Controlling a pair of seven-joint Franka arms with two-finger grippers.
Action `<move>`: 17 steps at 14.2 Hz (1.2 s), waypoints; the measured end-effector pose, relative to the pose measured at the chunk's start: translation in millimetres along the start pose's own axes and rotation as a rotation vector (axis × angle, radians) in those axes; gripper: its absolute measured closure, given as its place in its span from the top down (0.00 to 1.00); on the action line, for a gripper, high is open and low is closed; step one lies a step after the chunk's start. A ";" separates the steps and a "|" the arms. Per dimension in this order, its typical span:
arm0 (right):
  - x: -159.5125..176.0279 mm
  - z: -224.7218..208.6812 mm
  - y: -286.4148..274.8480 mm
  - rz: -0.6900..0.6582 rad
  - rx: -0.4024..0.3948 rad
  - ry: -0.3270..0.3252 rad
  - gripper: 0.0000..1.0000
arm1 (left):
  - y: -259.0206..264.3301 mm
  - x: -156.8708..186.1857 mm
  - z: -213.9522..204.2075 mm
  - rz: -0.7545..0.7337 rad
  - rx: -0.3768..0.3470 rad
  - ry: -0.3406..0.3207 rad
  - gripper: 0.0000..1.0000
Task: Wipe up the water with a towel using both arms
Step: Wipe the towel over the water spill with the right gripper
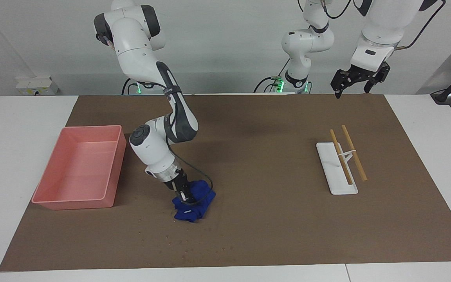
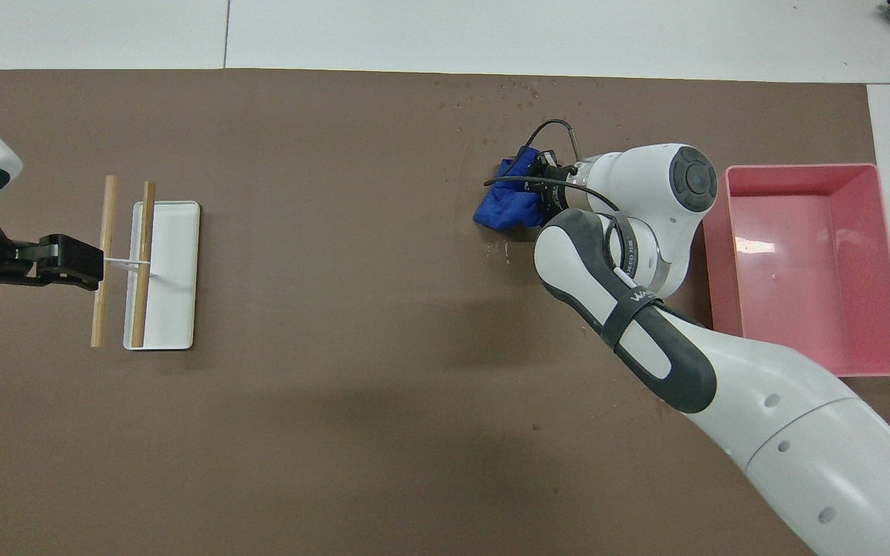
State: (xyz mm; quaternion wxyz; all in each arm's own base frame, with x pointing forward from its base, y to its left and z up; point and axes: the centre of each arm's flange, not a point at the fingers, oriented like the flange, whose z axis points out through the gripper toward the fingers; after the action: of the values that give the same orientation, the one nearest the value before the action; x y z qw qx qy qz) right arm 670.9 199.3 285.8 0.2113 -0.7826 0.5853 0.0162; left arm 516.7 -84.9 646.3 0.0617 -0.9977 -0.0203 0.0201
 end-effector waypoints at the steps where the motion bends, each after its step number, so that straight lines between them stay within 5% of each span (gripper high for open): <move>1: -3.1 -1.7 5.7 -0.003 -0.009 0.000 0.13 | -0.5 0.0 0.4 -0.001 0.000 -0.002 1.00; 12: -27.0 -28.2 85.1 -0.088 -0.112 0.010 0.13 | -13.6 -1.0 -0.1 0.085 0.009 -0.009 1.00; 17: -36.4 -78.5 68.6 -0.125 -0.036 0.018 0.13 | -48.0 9.3 0.8 0.184 0.002 0.016 1.00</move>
State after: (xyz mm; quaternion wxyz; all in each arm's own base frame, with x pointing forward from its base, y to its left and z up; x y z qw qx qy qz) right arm 578.7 189.5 345.8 0.1925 -0.8215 0.5366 0.0064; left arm 524.1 -36.8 651.2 0.0609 -0.9954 0.0717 0.0176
